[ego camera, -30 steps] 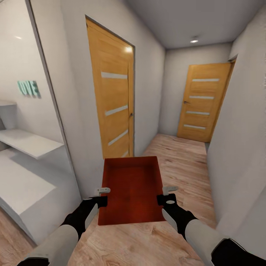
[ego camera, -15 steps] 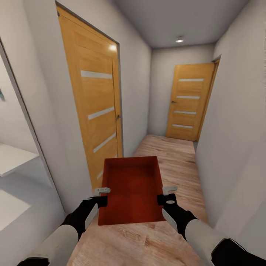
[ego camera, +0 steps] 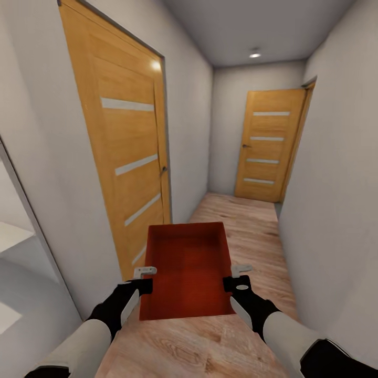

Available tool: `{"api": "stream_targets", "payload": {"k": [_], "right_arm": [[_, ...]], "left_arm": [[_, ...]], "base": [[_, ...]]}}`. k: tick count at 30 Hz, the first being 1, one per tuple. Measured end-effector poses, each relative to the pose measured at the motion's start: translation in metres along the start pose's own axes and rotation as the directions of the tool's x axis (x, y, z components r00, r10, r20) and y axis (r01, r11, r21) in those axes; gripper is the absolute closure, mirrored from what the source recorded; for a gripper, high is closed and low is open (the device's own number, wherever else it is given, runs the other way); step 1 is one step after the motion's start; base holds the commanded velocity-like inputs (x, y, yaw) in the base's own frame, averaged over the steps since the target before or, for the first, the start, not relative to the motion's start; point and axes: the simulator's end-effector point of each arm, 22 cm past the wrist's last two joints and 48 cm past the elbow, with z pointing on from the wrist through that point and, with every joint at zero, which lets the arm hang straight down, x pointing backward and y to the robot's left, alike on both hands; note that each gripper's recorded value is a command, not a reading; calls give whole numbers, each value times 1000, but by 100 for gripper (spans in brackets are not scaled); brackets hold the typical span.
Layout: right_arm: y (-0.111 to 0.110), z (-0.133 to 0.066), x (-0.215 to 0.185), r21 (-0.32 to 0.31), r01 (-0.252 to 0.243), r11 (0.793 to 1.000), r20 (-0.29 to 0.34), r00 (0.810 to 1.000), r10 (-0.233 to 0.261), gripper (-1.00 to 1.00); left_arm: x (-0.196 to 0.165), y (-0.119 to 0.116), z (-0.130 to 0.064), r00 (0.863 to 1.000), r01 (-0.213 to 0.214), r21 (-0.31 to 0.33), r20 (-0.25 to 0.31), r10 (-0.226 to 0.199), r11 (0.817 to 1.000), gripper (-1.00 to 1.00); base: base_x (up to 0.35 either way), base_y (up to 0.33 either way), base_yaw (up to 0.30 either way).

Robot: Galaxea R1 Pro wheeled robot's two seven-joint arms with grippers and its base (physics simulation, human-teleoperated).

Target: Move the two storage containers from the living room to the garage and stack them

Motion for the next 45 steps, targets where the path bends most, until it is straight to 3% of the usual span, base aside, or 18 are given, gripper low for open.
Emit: {"api": "stream_targets", "payload": {"k": [32,45], "right_arm": [[0,0,0,0,1,1000,0,1000,-1,100],[0,0,-1,0,1,1000,0,1000,-1,100]], "left_arm": [[0,0,0,1000,1,0,0,-1,1000,100],[0,0,0,1000,1,0,0,-1,1000,100]], "base": [[323,0,-228],[323,0,-24]]}}
